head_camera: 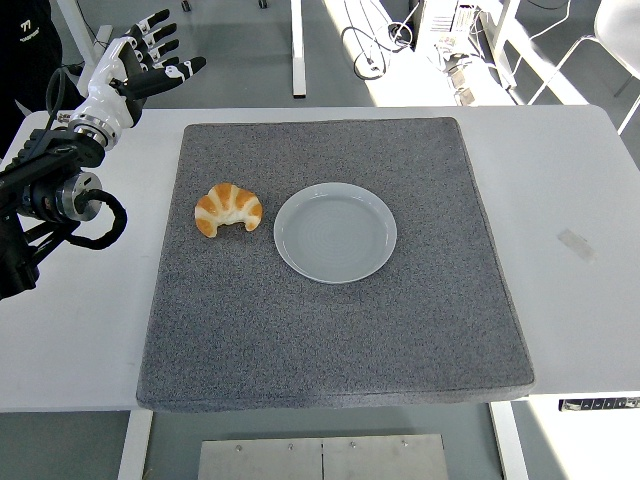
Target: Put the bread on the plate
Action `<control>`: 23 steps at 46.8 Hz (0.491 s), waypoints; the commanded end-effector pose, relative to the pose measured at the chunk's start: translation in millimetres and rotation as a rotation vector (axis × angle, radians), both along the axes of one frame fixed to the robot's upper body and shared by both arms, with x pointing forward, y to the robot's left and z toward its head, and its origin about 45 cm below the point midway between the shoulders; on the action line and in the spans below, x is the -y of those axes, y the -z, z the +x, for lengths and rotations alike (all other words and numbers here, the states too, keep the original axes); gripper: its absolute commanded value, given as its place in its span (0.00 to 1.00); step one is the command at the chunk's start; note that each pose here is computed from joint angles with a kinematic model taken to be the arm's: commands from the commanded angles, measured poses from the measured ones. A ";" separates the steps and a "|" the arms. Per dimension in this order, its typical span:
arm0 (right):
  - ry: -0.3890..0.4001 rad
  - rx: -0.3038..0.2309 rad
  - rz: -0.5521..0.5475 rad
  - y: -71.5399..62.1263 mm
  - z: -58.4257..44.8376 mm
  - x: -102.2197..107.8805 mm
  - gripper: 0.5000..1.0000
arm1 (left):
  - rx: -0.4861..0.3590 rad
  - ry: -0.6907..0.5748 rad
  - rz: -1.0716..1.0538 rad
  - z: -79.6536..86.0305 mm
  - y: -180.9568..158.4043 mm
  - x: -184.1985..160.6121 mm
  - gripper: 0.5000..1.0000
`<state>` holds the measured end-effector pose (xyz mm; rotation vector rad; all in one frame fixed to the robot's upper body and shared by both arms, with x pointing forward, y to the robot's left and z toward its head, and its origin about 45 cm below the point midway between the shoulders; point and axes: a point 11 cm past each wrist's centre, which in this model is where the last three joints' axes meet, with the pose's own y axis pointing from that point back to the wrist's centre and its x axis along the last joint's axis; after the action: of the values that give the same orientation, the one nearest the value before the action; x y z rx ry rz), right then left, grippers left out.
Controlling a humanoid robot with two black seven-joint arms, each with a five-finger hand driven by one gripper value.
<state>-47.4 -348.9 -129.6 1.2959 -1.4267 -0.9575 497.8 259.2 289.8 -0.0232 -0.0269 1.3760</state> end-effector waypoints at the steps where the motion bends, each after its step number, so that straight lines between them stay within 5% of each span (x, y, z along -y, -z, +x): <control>1: -0.001 0.001 0.000 0.0 0.6 0.0 1.00 | 0.002 0.023 0.043 -5.0 -5.6 3.6 0.73; 23: 0.000 0.003 0.000 0.0 0.8 0.0 1.00 | 0.044 0.121 0.410 -24.8 6.9 23.7 0.73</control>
<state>-47.4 -348.9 -129.6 1.2958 -1.4273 -0.9577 474.9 238.6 284.8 0.2616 -0.3277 1.2472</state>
